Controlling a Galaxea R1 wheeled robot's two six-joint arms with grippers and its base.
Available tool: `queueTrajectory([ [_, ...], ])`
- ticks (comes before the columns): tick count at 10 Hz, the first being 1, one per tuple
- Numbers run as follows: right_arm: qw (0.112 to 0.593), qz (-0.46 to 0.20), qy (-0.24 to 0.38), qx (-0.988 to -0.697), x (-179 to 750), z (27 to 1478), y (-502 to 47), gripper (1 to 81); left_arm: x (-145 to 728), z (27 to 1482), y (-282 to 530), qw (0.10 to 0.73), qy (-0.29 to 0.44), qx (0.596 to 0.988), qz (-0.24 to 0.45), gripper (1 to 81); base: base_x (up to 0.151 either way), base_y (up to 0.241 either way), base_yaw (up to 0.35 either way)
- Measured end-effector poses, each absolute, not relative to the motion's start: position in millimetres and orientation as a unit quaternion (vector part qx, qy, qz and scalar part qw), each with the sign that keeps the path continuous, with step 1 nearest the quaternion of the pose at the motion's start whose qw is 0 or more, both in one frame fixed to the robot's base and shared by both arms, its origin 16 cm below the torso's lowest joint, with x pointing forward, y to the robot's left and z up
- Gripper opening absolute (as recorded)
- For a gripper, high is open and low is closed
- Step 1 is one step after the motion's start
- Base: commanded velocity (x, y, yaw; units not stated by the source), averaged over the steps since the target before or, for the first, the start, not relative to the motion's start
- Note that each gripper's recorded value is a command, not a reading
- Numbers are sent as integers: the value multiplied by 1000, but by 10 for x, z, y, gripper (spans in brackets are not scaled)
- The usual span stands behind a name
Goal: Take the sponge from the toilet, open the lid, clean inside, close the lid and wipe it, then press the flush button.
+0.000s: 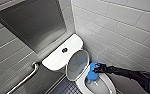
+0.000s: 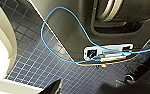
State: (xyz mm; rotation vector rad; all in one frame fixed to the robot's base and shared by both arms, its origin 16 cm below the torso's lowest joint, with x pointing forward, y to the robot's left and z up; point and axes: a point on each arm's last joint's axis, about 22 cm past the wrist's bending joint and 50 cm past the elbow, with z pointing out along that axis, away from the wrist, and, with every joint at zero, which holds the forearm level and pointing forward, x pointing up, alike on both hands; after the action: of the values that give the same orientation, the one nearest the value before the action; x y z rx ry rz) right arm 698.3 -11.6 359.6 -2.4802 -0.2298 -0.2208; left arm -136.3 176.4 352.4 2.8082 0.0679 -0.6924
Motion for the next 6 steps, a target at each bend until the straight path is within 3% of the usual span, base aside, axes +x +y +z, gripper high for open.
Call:
queueTrajectory([
  [2,295,-75,-125,-944,6952,3569,-172,10,-1362,3524,1761,124,23,963,-237,811,0,0,0],
  [6,289,-65,-122,-947,6789,3443,-219,10,-1354,3523,1726,126,24,963,-237,811,0,0,0],
])
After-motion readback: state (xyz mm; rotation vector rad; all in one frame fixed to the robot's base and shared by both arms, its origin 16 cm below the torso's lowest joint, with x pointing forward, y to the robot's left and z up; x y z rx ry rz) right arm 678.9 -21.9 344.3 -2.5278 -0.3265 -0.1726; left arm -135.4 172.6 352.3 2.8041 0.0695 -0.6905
